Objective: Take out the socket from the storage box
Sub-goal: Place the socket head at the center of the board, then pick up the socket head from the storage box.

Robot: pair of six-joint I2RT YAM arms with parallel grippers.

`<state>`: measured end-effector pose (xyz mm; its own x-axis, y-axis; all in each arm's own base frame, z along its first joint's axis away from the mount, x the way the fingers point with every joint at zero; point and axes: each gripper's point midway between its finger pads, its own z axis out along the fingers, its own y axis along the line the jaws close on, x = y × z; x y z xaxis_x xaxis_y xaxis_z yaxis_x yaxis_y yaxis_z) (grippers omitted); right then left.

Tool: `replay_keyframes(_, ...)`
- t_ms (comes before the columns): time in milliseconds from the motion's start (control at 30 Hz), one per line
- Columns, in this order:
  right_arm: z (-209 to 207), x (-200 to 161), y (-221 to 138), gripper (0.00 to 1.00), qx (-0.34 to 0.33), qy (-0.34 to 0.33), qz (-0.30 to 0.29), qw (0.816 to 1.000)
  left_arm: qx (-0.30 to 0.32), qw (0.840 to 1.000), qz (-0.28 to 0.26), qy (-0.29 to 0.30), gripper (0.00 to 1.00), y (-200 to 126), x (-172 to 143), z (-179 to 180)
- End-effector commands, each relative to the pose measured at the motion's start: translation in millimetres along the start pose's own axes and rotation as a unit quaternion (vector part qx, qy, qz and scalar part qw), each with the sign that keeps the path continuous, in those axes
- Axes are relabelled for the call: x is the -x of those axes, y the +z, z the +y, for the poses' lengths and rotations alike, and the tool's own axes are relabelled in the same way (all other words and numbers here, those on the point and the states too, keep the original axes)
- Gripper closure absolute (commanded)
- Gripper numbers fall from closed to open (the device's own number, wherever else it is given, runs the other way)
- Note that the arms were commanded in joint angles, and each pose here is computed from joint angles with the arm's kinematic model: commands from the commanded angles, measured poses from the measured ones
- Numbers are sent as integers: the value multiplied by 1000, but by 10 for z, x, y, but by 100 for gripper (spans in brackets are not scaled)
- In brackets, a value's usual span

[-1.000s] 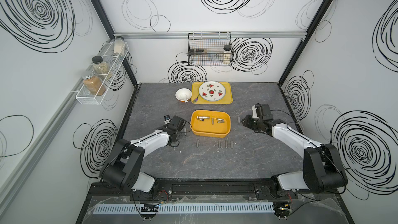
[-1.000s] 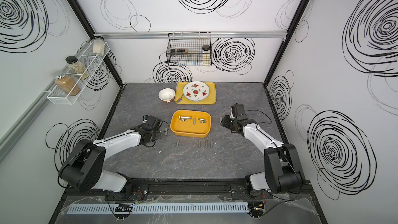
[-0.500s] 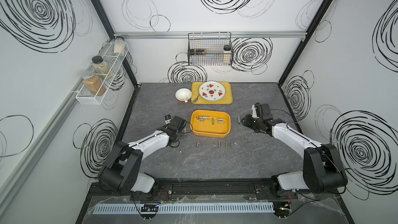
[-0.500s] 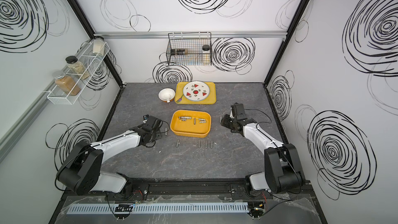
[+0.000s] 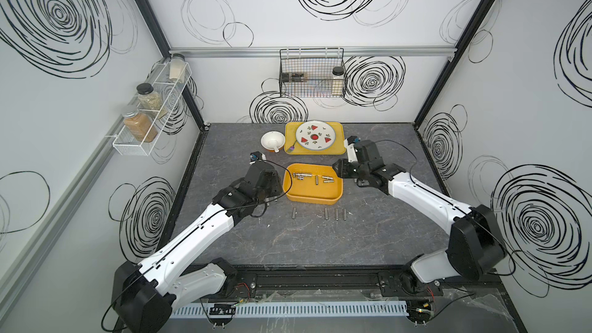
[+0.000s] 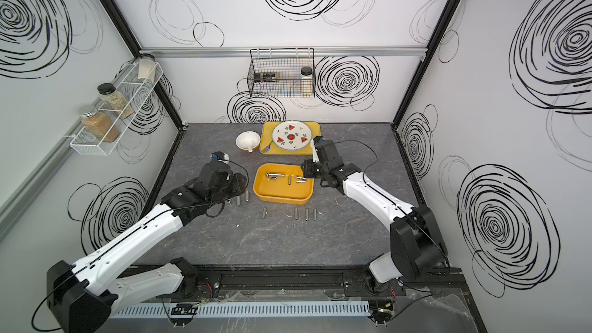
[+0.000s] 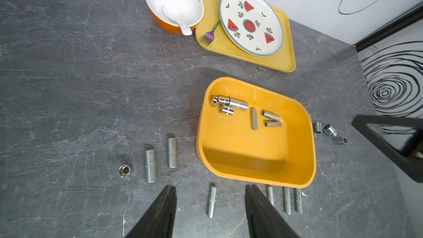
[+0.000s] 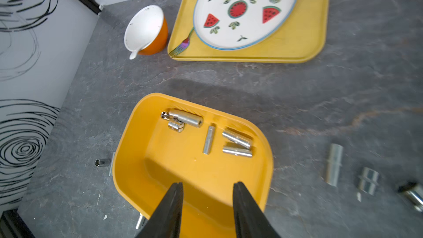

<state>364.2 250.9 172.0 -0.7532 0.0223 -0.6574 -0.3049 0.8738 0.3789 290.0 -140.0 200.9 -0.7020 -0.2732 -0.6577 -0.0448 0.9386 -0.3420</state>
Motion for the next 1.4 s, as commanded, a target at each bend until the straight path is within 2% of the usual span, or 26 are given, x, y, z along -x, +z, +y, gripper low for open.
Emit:
replay_keyframes(0, 160, -181, 272, 59, -9, -71, 49, 996, 9, 999, 24, 42, 43, -155, -126, 107)
replay_keyframes(133, 299, -300, 578, 60, -10, -113, 94, 989, 28, 998, 20, 54, 41, -226, -172, 242)
replay_keyframes(267, 421, -347, 789, 60, -20, -158, 114, 981, 4, 999, -2, 52, 41, -274, -118, 192)
replay_keyframes(567, 400, -360, 1263, 61, -35, -220, 149, 963, 6, 999, -38, 12, 39, -363, 62, 381)
replay_keyframes(767, 308, -324, 1502, 61, -65, -248, 160, 953, 4, 999, -35, 12, 39, -348, 55, 381)
replay_keyframes(1300, 45, -439, 1661, 64, -115, -291, 185, 932, -2, 1000, -17, 16, 39, -268, 12, 370)
replay_keyframes(1367, 17, -475, 1667, 68, -118, -292, 193, 929, -2, 1000, -19, 15, 39, -276, 18, 368)
